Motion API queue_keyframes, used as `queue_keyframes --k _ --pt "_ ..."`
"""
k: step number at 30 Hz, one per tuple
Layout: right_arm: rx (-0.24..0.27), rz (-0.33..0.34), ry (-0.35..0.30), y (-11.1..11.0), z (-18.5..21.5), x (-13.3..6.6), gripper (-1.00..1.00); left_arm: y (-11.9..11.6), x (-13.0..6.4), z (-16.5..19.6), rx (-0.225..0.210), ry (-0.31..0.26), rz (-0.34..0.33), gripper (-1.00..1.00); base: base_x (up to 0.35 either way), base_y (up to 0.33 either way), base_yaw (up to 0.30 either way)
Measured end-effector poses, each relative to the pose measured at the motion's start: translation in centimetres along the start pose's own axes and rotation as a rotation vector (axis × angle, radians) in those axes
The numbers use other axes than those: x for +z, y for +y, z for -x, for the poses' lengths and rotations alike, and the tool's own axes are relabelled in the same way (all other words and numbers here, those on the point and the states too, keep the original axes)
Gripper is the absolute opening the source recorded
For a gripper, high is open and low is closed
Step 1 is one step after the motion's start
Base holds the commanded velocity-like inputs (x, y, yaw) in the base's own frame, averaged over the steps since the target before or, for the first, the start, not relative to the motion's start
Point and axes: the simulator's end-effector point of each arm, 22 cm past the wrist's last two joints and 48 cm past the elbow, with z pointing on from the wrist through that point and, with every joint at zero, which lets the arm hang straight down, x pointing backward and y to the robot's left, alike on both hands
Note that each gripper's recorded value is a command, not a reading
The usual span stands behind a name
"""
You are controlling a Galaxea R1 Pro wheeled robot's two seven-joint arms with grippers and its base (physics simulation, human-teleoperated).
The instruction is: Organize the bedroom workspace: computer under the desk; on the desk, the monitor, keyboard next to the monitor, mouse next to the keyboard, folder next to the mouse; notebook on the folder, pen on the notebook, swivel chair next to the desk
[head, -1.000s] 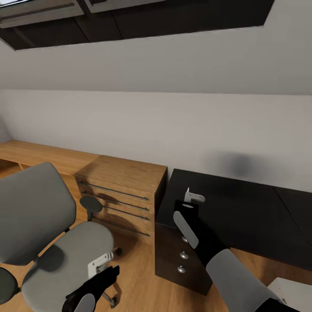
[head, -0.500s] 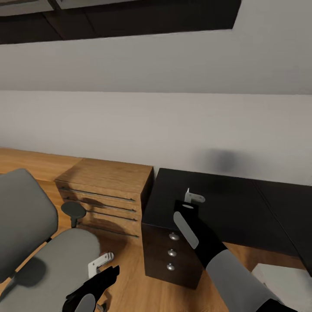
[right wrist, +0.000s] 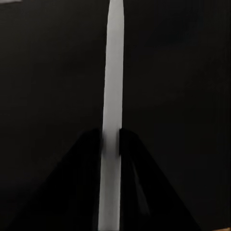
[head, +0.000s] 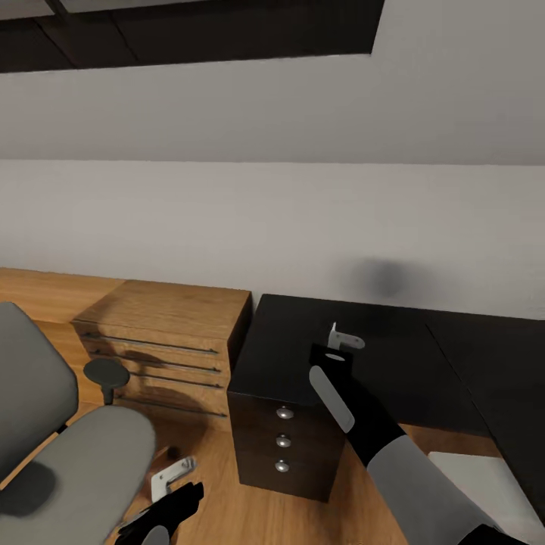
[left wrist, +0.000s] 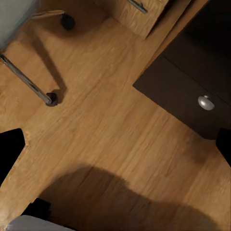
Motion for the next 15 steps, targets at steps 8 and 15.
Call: queue_keyframes --k 8,15 --pt "-0.002 0.014 -0.023 -0.9 0.8 -0.8 -1.00 5.8 3.9 -6.7 0.090 -0.007 0.171 1.00 0.000 0.000 -0.244" --pt "-0.011 0.005 -0.026 -1.7 0.9 -0.6 -1.00 6.5 5.5 -10.5 0.129 0.006 0.108 1.00 0.000 0.000 -0.079"
